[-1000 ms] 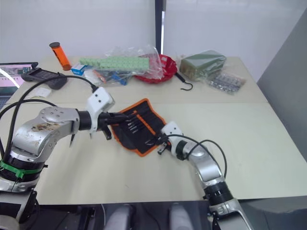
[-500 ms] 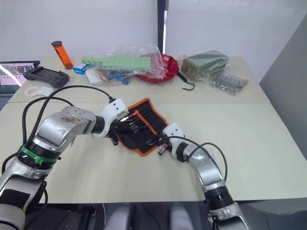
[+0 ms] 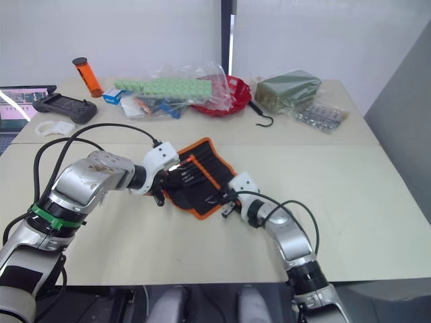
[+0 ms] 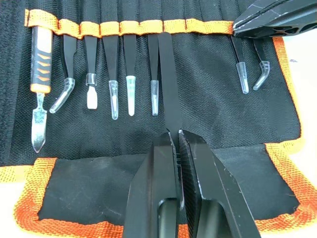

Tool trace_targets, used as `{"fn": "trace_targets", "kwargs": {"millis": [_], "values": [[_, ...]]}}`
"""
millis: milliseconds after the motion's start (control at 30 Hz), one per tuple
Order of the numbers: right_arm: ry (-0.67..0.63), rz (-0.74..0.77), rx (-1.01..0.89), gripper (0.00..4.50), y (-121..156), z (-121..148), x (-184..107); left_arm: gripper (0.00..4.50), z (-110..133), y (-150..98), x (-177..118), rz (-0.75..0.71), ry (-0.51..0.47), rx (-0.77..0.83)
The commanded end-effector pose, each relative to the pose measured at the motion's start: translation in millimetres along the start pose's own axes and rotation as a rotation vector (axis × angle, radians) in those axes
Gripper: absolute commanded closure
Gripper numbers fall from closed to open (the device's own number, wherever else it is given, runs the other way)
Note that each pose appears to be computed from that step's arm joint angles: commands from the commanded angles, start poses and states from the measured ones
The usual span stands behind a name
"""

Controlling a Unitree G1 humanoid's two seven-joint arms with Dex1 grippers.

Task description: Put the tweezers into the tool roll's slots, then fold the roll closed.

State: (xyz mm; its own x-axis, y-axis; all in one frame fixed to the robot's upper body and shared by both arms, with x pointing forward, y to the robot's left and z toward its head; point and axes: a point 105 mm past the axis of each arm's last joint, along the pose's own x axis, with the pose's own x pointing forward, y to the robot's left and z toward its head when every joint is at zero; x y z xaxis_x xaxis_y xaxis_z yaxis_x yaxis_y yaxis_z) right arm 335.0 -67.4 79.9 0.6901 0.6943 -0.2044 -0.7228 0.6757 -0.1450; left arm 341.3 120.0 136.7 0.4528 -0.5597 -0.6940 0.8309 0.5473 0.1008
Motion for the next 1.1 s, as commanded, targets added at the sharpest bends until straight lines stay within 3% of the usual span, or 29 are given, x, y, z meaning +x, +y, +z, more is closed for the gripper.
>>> {"fn": "trace_targets", "kwargs": {"millis": [33, 567, 833, 967, 1100], "values": [[0.113, 0.004, 0.047, 4.50, 2.2, -29.8, -3.4, 4.47, 4.1, -2.4, -3.4, -0.004, -0.006, 0.019], [0.117, 0.018, 0.042, 4.50, 3.9, -29.7, -1.4, 4.47, 15.7, -1.0, 10.3, 0.013, -0.048, -0.025], [0.125, 0.016, 0.046, 4.50, 4.2, -32.9, -2.0, 4.47, 24.3, 1.2, 24.0, 0.067, -0.090, 0.066], [0.127, 0.018, 0.050, 4.50, 5.7, -33.8, -1.8, 4.47, 35.4, -0.2, 34.5, 0.119, -0.181, 0.149], [0.128, 0.019, 0.052, 4.50, 6.8, -34.5, -1.7, 4.47, 36.5, -1.9, 39.7, 0.098, -0.204, 0.156]]}}
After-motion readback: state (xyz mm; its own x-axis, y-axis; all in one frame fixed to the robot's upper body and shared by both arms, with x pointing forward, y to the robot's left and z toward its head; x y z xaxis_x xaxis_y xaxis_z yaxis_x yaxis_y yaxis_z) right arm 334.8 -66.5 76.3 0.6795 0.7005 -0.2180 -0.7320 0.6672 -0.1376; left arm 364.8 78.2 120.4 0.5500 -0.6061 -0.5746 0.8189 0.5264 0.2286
